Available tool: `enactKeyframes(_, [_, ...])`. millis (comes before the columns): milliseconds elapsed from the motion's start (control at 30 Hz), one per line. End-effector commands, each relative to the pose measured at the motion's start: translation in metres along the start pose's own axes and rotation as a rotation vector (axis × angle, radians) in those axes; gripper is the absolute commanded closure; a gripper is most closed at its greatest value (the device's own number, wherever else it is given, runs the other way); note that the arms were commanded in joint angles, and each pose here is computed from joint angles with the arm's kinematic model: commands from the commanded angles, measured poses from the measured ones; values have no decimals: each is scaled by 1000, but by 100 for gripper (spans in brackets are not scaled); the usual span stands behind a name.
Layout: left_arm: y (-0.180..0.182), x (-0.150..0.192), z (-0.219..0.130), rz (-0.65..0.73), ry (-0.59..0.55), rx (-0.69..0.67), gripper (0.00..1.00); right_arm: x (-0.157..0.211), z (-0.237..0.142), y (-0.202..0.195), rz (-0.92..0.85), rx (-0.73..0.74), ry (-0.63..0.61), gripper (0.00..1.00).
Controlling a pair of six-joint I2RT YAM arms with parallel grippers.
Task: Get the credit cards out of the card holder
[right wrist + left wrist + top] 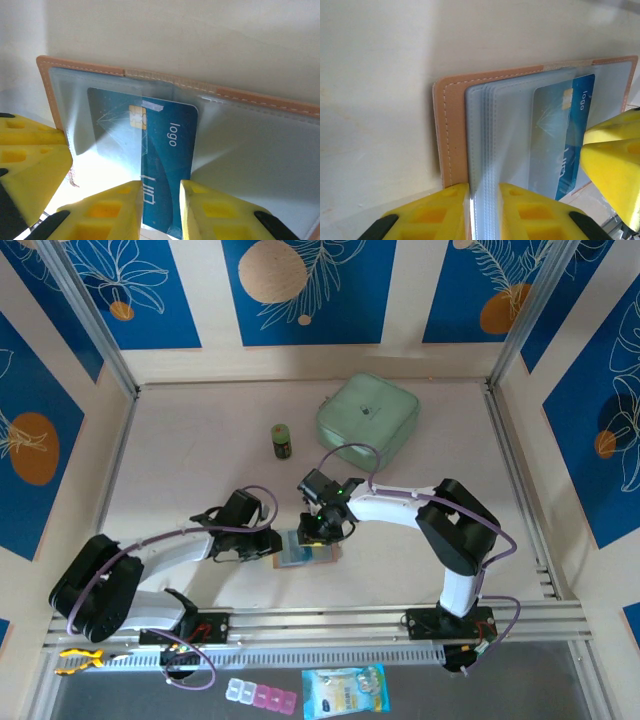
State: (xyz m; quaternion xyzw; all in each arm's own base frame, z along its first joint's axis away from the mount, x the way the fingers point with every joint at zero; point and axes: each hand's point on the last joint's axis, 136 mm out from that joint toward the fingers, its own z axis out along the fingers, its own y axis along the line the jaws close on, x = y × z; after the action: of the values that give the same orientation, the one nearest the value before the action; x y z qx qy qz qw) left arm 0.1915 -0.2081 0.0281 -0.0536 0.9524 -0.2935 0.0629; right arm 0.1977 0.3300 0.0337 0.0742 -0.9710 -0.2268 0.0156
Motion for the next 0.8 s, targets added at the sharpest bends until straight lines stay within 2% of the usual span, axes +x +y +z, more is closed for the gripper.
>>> enactKeyframes(0, [-12,-8,-11,5,-22,25,79,1,-15,7,-21,-11,-23,73])
enactKeyframes(300, [-24,-12,-17,2,-33,62,82,1,-20,4,-10,-24,-40,72])
enactKeyframes(767, [-47,-7,2,27,8,93,94,3,-18,-4,17,-45,-39,72])
